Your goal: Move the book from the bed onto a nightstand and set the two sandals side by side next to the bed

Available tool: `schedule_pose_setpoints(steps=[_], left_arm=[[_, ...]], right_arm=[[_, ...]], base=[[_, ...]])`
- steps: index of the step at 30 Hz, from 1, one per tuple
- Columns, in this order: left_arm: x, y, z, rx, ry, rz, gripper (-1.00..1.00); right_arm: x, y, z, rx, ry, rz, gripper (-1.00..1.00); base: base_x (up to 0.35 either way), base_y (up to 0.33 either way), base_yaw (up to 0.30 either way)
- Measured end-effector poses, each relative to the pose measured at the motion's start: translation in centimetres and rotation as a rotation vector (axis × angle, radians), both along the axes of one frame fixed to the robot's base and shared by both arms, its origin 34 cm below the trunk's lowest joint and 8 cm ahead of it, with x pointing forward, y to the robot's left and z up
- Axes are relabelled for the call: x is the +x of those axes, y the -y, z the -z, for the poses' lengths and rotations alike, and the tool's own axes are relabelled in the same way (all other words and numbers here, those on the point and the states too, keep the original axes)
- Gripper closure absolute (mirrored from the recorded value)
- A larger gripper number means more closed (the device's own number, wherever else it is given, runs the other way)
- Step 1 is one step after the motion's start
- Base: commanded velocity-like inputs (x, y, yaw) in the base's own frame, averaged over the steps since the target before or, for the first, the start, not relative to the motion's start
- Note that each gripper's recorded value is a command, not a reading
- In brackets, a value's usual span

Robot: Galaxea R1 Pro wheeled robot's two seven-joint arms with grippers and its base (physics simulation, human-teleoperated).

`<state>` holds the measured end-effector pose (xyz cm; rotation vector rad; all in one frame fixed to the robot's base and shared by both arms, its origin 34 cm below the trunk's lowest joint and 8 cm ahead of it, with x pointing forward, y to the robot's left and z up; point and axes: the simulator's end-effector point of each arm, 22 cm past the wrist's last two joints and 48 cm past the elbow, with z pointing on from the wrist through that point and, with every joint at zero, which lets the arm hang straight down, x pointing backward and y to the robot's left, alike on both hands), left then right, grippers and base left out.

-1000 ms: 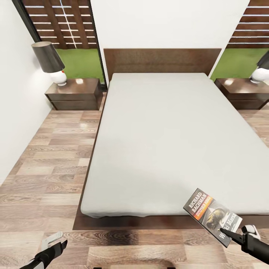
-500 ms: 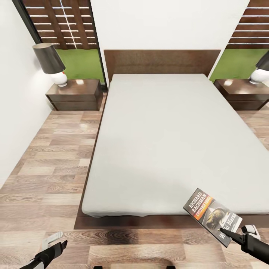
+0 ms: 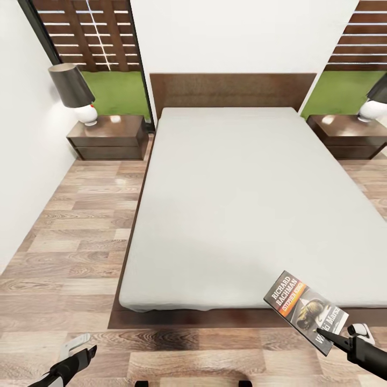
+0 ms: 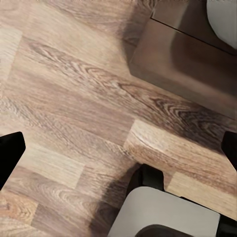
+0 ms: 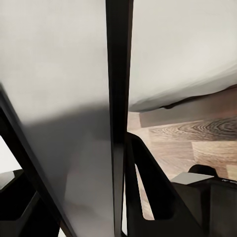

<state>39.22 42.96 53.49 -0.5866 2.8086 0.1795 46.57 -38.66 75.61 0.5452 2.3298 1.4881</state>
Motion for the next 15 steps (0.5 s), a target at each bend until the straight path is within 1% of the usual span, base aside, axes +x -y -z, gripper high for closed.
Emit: schedule_pose_setpoints(steps=[15], left_arm=[[-0.5,0.0,-1.5,0.0,0.0,0.0,-1.0]], right_arm=[[-0.4,0.0,-1.6,0.005,0.002,0.0,1.0]], base=[[0.0,0.0,0.0]])
